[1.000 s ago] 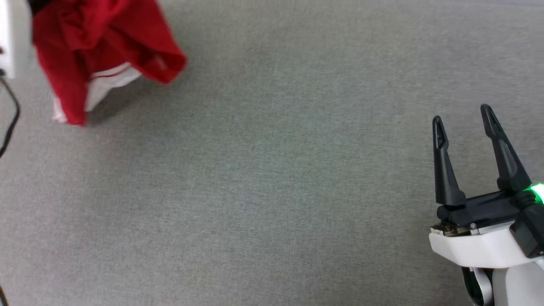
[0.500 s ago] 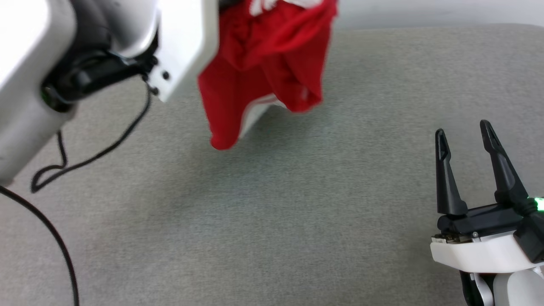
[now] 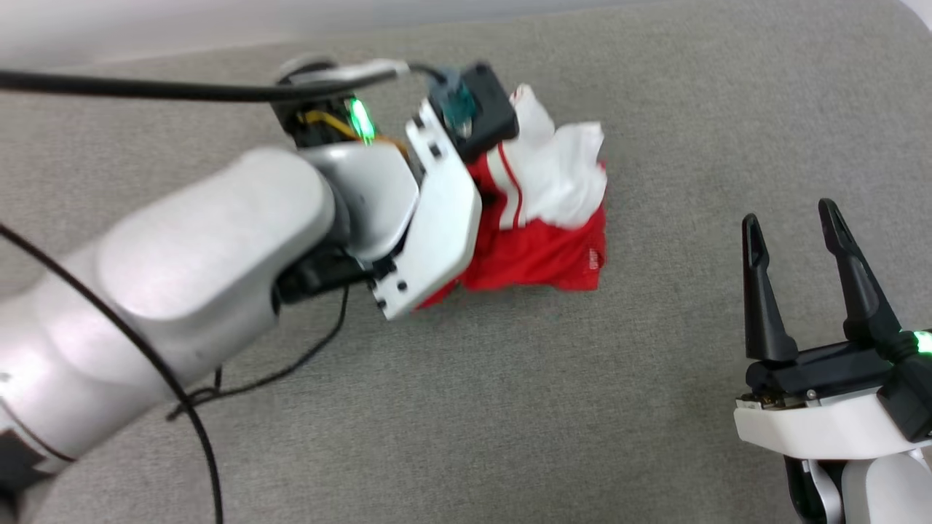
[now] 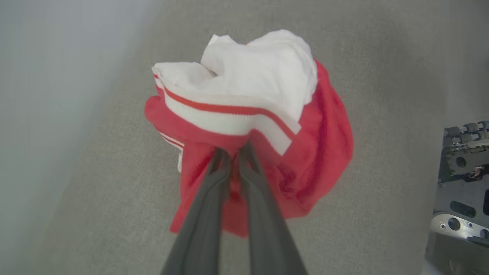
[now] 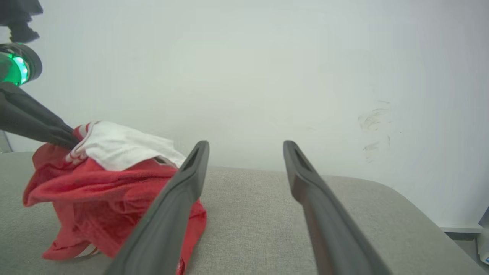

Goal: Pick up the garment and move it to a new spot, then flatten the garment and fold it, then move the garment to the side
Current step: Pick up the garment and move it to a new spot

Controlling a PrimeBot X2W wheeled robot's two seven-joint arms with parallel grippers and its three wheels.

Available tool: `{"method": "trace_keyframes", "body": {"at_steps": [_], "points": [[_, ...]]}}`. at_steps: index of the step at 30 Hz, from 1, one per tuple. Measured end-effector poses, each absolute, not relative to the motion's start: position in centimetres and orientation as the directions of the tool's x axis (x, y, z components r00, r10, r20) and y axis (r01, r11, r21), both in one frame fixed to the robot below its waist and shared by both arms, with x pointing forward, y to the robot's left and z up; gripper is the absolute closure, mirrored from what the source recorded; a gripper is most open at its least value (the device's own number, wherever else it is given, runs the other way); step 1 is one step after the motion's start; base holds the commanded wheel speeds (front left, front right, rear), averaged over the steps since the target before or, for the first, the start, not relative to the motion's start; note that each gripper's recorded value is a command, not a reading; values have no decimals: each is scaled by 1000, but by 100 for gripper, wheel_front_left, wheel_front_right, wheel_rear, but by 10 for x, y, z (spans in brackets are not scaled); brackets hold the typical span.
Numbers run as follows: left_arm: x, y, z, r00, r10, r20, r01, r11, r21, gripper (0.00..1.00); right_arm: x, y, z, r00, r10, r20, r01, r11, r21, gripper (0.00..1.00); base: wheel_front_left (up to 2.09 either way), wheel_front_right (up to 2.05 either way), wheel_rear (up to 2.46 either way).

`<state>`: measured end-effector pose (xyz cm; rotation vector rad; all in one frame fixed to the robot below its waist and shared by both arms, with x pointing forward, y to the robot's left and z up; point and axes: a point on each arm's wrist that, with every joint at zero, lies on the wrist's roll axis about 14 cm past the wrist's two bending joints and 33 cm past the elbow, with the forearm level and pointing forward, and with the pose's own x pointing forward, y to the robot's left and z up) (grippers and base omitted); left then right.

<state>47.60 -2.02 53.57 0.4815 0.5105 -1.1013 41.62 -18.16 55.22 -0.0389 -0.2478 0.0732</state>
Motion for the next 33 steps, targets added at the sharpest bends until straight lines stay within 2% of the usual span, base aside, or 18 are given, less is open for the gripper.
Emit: {"method": "trace_keyframes", "body": {"at_steps": [7,12,16,17,18,22,26,29,33], "points": [[441,-44,448,203,-722,-661,932,350,-97,100,421,-193,537,978,48,202,-36,998,-59,0,0,0,0],[405,-54,404,103,-705,-702,929,320,-185,100,423,-196,529,983,39,179,-28,998,-64,0,0,0,0],[403,-58,404,119,-709,-695,933,319,-165,100,423,-197,531,982,39,182,-28,998,-63,0,0,0,0],[406,-58,407,135,-719,-682,933,324,-156,56,422,-197,532,982,39,184,-27,998,-63,0,0,0,0],[409,-60,413,155,-731,-665,935,326,-140,0,421,-196,533,981,41,187,-30,998,-61,0,0,0,0],[430,-71,460,264,-808,-528,938,342,-55,0,414,-192,538,979,49,198,-37,997,-61,0,0,0,0],[454,-68,515,398,-851,-342,911,410,41,0,406,-189,545,975,57,214,-45,997,-62,0,0,0,0],[467,-56,550,508,-837,-204,861,495,115,0,405,-185,554,968,68,240,-54,997,-63,0,0,0,0],[488,-15,595,688,-726,23,708,677,200,0,402,-178,560,963,86,255,-72,995,-66,0,0,0,0]]}}
